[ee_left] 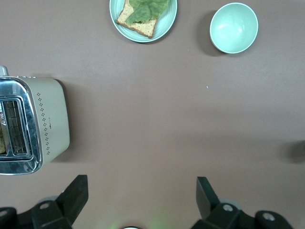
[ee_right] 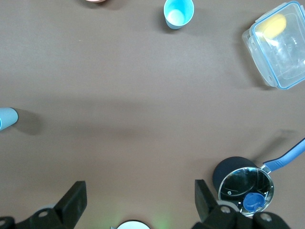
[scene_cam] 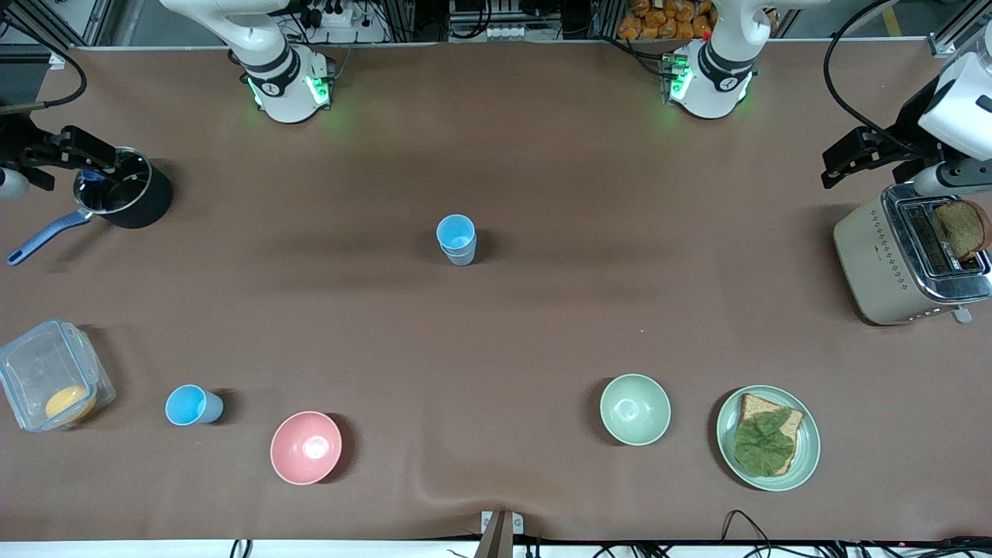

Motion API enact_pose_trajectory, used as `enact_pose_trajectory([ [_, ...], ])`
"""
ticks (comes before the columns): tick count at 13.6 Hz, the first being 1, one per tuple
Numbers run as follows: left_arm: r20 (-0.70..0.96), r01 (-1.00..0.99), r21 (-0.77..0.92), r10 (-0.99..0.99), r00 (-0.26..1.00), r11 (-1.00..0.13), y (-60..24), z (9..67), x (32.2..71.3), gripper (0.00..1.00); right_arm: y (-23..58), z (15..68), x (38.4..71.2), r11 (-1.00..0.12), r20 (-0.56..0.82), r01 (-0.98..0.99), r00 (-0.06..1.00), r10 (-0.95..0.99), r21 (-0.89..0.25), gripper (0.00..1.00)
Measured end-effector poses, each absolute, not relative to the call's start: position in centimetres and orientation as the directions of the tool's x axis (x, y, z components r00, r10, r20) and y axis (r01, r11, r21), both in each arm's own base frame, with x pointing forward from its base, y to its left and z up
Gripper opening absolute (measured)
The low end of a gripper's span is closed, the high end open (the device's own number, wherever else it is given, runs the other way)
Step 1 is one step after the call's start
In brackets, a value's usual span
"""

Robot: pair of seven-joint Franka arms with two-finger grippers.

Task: Stack blue cups with both arms

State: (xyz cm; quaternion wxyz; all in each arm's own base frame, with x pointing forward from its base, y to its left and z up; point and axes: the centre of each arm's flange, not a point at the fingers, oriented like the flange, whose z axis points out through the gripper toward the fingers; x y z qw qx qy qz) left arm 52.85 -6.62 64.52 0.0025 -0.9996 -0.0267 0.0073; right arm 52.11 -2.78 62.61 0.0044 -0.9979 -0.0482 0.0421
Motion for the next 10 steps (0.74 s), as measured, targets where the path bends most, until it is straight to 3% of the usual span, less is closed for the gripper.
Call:
enact_pose_trajectory([
  [10, -0.007, 0.068, -0.004, 0.068, 0.998, -0.998, -5.85, 64.91, 52.87, 1.0, -2.78, 62.45, 52.17, -0.995, -0.088, 0.096, 0.991, 0.096, -0.013, 1.0],
])
